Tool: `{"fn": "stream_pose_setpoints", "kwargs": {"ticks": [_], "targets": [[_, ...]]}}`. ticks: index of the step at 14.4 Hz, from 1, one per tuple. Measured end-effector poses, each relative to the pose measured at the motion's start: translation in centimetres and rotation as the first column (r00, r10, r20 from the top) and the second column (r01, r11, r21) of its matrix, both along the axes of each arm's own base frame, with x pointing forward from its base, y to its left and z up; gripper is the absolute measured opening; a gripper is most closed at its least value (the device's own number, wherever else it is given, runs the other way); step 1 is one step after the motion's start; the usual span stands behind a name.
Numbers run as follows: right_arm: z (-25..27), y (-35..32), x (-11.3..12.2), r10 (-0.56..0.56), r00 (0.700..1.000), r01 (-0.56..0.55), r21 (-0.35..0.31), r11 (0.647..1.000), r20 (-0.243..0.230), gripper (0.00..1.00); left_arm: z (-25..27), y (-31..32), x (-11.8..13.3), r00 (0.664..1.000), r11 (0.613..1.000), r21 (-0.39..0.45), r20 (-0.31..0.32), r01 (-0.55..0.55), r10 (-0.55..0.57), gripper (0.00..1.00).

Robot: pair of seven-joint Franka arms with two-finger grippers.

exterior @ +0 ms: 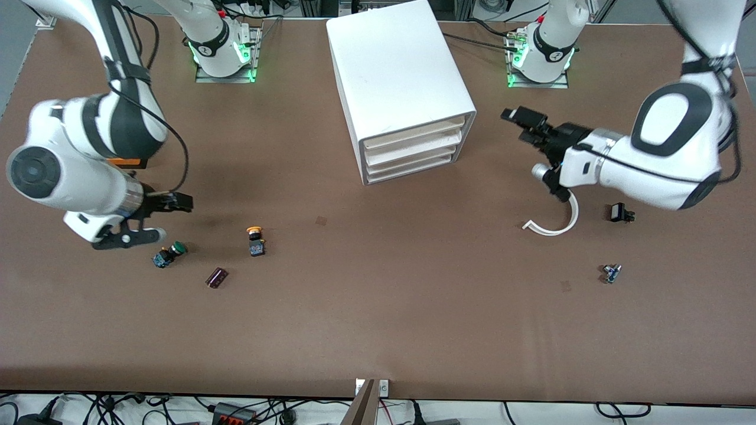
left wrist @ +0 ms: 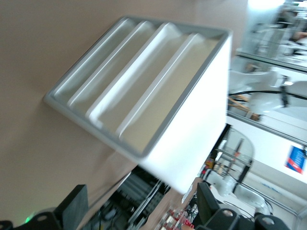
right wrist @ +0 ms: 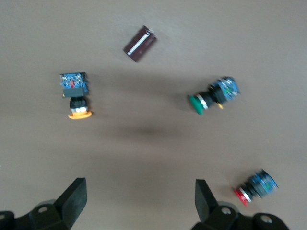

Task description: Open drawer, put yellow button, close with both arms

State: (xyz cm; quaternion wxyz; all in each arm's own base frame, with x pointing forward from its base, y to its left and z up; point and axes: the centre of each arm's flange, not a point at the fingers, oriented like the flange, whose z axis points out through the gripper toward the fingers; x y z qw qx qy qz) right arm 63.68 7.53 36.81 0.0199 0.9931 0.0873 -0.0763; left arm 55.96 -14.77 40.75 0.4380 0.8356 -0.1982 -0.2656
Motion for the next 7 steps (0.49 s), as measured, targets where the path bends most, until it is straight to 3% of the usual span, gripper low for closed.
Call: {"fn": "stream_pose_setpoints", "kwargs": {"ticks": [3, 7], "targets": [[-3.8, 3.3, 1.4, 0.043, 0.999, -0.043, 0.002, 0.999, -0.002, 1.00, -5.3, -0.8, 1.6, 0.996, 0.988, -0.155, 0.083, -0.023, 0.036, 1.00], [-6.9, 7.3, 2.0, 0.056, 0.998, -0.056, 0.058, 0.997, 0.005, 1.00, -10.9, -4.7, -1.2, 0.994, 0.950, -0.310, 0.094, -0.022, 0.054, 0.94]]}}
